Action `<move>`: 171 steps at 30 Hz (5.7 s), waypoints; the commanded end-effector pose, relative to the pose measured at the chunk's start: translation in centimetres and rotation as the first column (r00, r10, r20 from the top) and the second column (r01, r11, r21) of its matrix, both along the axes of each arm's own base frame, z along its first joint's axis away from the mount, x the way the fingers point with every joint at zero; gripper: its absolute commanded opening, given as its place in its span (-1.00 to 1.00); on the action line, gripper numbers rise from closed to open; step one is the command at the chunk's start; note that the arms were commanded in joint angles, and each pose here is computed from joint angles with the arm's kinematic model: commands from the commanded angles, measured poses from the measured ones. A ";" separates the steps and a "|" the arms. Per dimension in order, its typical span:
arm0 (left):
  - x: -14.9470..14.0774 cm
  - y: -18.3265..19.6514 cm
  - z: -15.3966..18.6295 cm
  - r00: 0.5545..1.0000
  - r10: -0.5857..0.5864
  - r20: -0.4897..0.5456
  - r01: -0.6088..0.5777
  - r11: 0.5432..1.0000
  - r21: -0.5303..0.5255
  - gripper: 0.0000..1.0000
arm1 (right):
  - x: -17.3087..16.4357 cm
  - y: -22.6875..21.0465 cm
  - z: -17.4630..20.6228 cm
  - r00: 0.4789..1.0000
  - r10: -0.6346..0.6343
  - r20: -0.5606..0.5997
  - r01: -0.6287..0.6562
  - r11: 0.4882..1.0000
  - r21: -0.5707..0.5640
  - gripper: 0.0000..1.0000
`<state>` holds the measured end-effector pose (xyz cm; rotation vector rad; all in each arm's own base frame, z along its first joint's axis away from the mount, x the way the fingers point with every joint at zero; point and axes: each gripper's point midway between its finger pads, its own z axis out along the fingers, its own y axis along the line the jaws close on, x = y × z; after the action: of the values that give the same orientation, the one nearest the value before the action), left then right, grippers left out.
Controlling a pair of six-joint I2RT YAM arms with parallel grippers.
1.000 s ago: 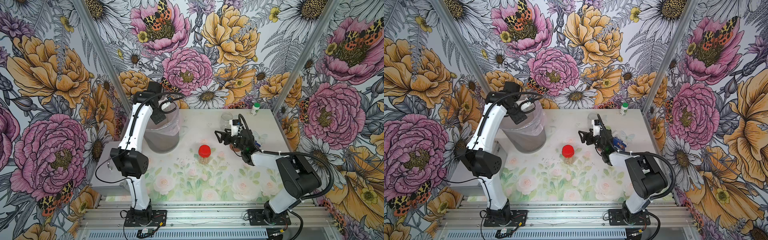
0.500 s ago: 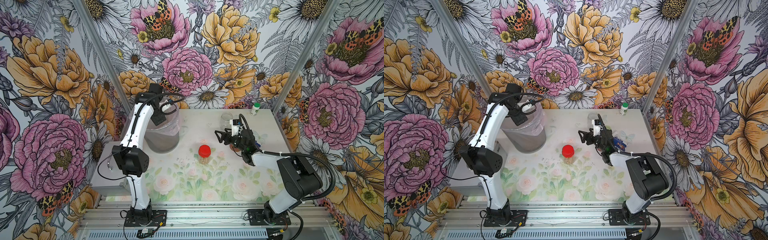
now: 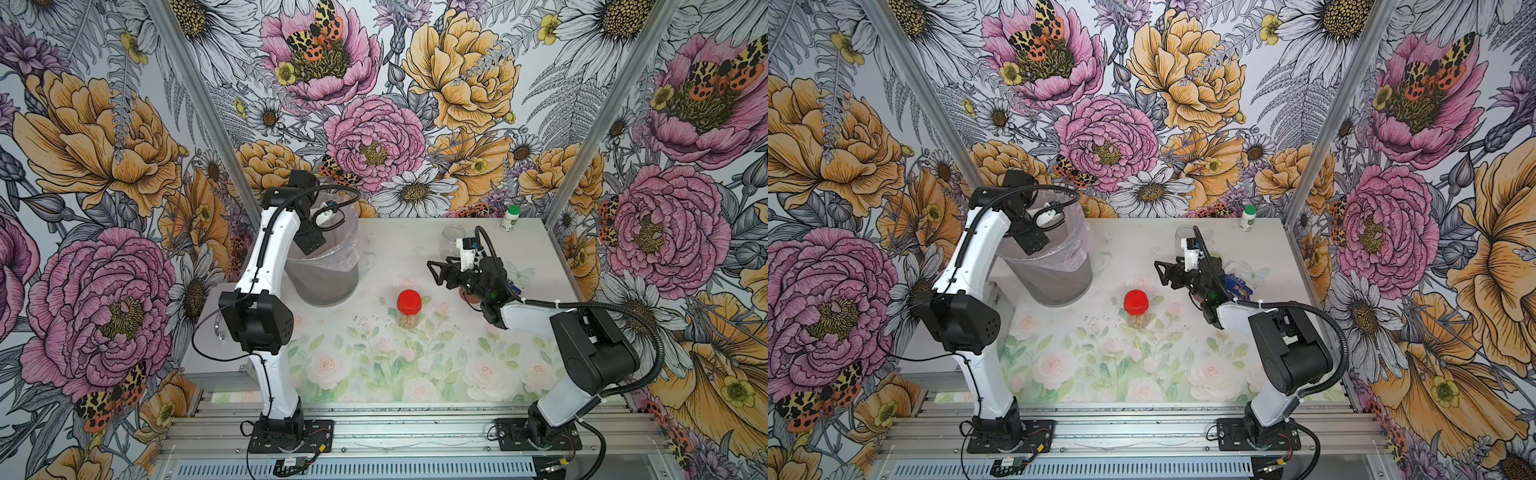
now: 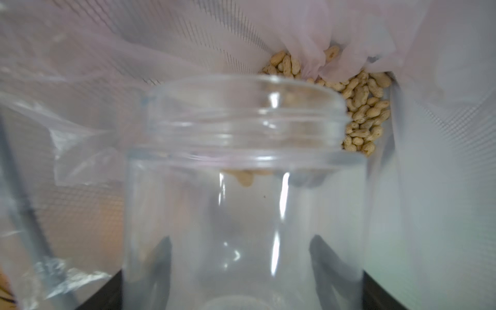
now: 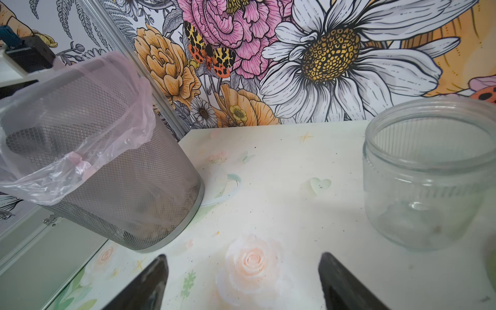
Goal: Empty moldy peanuts from jars
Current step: Pour the moldy peanuts from the jar into the trash bin.
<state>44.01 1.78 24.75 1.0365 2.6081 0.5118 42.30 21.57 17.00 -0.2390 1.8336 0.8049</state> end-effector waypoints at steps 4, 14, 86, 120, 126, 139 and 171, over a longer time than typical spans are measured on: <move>1.9 -2.1 4.8 0.984 -0.025 0.177 0.032 0.999 -0.038 -0.43 | 0.7 1.8 2.1 0.998 0.055 0.038 -0.055 0.998 0.005 0.75; 0.1 -7.5 14.1 0.897 -0.006 0.442 0.227 0.864 -0.449 -0.33 | 0.4 1.7 2.1 0.998 0.049 0.038 -0.048 0.999 -0.018 0.76; 0.7 -0.8 4.4 0.986 -0.139 0.089 0.108 0.952 0.285 -0.40 | 0.7 1.2 0.4 0.998 0.063 0.018 -0.065 0.993 0.102 0.74; -2.1 -6.6 10.4 0.916 0.024 0.401 0.221 0.804 -0.552 -0.31 | -0.7 0.4 1.1 0.998 0.054 0.038 -0.056 0.997 0.051 0.77; -0.5 -2.1 10.3 0.915 0.202 0.349 0.069 0.774 -0.629 -0.27 | -0.8 0.1 0.9 0.998 0.045 0.040 -0.046 0.998 0.043 0.77; 0.2 0.0 7.1 0.986 -0.126 0.107 0.046 0.829 0.557 -0.36 | -0.2 0.3 0.0 0.999 0.043 0.015 -0.044 0.998 0.051 0.77; 0.5 -0.5 9.6 0.980 -0.173 0.098 0.072 0.767 0.637 -0.32 | 0.2 0.2 -0.2 0.999 0.031 0.018 -0.032 0.995 0.098 0.77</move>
<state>45.33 1.94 28.97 1.4205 2.3535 1.3759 42.15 21.90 16.23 -0.2131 1.8105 0.9058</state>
